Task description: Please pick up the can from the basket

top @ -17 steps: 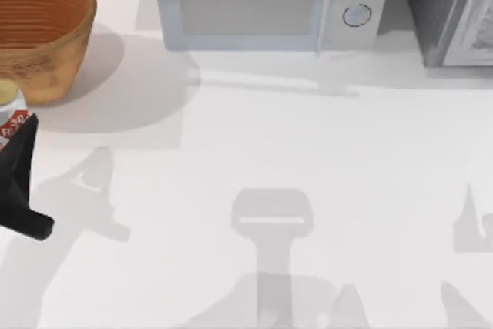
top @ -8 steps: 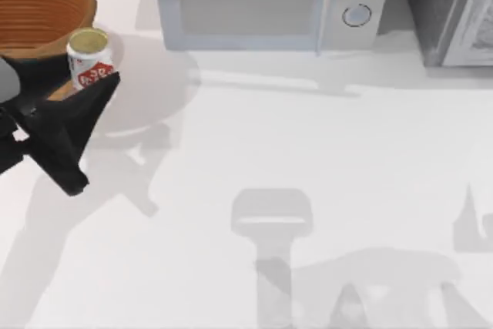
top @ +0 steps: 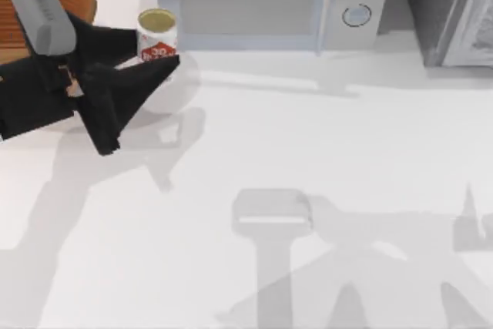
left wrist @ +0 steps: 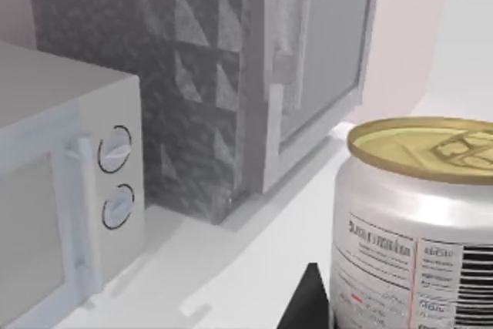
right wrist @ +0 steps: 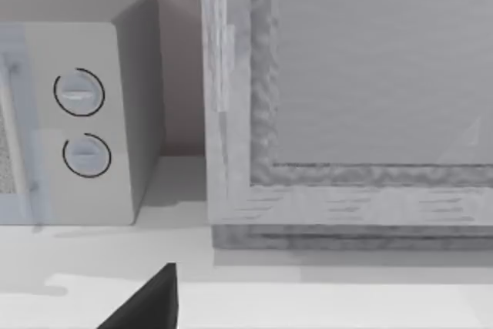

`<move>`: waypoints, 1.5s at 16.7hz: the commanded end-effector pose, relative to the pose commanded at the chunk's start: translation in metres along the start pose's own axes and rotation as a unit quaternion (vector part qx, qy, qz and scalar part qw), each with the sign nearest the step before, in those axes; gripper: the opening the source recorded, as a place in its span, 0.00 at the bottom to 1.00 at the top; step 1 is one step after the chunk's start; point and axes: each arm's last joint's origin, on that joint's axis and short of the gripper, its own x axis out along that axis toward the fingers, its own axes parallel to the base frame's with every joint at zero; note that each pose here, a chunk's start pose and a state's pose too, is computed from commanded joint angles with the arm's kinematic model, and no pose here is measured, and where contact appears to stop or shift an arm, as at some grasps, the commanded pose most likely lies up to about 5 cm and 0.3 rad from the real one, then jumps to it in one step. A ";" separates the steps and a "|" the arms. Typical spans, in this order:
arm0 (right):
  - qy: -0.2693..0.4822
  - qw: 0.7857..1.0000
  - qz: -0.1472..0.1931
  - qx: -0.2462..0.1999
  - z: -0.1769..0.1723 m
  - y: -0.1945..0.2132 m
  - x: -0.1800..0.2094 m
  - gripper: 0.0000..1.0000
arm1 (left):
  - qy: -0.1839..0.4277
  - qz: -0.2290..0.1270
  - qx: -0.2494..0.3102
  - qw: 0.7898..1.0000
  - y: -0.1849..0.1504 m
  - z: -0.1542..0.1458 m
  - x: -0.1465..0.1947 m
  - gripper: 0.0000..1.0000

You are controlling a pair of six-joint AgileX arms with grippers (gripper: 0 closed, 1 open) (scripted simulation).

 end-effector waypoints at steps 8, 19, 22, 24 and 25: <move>0.000 1.000 0.000 0.000 0.000 0.000 0.000 1.00 | 0.006 -0.115 -0.017 0.993 0.052 -0.041 0.049 0.00; 0.000 1.000 0.000 0.000 0.000 0.000 0.000 1.00 | 0.003 -0.223 -0.020 0.975 0.113 -0.145 0.090 0.00; 0.000 1.000 0.000 0.000 0.000 0.000 0.000 1.00 | -0.004 -0.244 -0.003 0.970 0.127 -0.177 0.094 0.00; 0.000 1.000 0.000 0.000 0.000 0.000 0.000 1.00 | -0.010 -0.247 0.011 0.969 0.136 -0.196 0.094 0.00; 0.000 1.000 0.000 0.000 0.000 0.000 0.000 1.00 | -0.012 -0.247 0.018 0.969 0.140 -0.203 0.093 0.00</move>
